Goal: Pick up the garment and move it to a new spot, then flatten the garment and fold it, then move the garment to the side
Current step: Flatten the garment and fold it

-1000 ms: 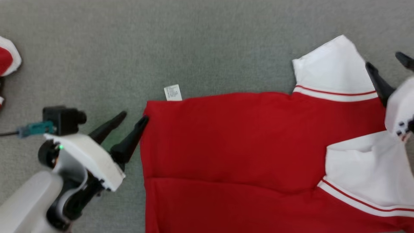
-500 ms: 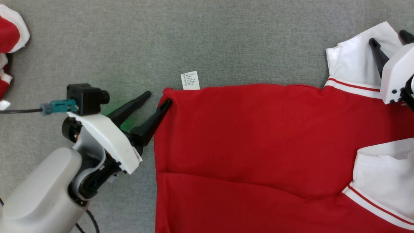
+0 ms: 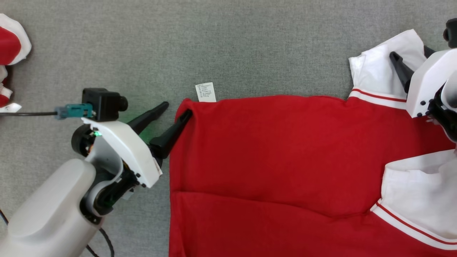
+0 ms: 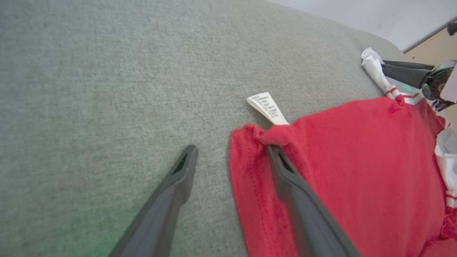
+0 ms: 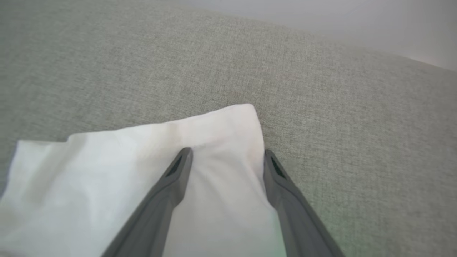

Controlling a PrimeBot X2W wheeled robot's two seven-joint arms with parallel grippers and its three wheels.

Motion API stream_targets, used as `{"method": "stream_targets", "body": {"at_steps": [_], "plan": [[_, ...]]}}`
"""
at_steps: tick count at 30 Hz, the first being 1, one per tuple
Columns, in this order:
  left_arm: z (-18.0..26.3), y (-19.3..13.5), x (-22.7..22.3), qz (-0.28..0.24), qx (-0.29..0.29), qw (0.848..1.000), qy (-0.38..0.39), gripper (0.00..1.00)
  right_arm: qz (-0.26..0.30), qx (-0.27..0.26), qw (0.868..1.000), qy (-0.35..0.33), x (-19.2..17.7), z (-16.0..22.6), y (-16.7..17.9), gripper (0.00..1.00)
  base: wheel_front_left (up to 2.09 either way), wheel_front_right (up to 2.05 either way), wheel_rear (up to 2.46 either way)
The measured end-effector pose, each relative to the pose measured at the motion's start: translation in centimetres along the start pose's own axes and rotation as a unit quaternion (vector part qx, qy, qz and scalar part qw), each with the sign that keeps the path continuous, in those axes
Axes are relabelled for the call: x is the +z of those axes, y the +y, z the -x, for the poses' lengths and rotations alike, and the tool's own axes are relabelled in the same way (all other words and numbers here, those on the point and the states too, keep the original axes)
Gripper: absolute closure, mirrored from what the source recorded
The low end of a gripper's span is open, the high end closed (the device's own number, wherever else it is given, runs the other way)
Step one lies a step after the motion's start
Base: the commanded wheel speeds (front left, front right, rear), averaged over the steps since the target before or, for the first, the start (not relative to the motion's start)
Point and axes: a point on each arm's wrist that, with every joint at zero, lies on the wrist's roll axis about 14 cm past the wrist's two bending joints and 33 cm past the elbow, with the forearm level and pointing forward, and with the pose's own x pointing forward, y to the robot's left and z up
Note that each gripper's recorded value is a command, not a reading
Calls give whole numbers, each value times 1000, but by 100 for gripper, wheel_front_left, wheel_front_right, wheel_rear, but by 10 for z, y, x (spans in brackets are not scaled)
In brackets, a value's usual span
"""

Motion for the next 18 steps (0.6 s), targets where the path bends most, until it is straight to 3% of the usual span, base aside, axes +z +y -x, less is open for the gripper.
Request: {"method": "stream_targets", "body": {"at_steps": [18], "plan": [[0,-25,0,0,-37,999,20,0,1,11,1000,10,-8,12,8,0,0,0,0]]}}
